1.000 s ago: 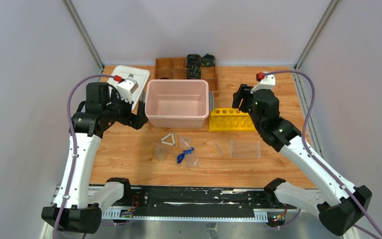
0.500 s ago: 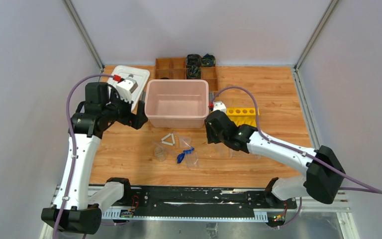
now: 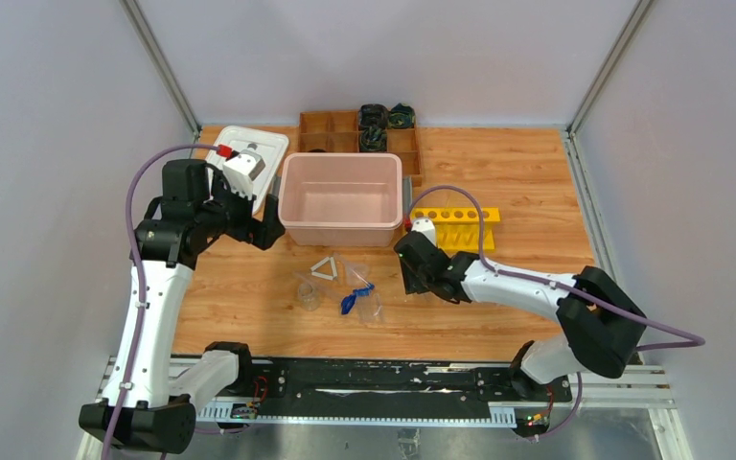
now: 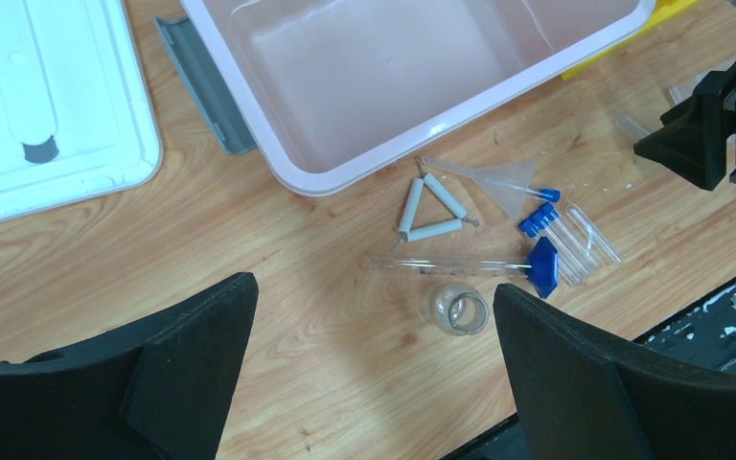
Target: Organize the chemistry lab equipment
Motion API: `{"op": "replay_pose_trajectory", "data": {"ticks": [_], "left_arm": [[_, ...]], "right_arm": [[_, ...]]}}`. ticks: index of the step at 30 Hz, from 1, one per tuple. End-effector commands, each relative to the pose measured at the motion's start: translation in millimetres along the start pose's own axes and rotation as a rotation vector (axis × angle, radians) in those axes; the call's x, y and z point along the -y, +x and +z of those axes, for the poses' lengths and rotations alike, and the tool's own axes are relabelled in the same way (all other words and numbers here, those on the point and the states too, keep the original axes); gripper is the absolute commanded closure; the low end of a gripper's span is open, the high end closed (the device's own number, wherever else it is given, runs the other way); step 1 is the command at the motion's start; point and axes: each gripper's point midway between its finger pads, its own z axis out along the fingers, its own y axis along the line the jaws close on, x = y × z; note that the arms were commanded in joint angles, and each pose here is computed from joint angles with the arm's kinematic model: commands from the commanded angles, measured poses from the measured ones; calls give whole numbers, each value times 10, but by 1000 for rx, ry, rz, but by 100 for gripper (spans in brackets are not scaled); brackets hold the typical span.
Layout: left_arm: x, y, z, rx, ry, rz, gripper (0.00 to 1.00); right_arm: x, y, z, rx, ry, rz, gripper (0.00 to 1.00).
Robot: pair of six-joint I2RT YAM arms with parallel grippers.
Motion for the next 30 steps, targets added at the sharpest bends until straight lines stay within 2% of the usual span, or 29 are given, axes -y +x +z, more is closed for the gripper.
{"op": "replay_pose_trajectory", "data": {"ticks": [1,7,12,15,23,30], "left_arm": [[61,-83,-54,31,20,12,0],[71,-90,-67,36,22,14,0],[73,-98,-79,40,20,17,0],[76,-107,-96,46,18,20,0],[124,-120,-110,56,39,19,0],[124,-35,-80,38,36,-4,0]], "right_arm": [[56,23,82,13,45,16,52],[108,103,189,-9,61,18,49],[120,174,284,-33,75,12,55],[117,214,321,-45,74,17,62],[61,120,239,-24,43,37,98],[-317,-425,-280,137,-181,96,100]]}}
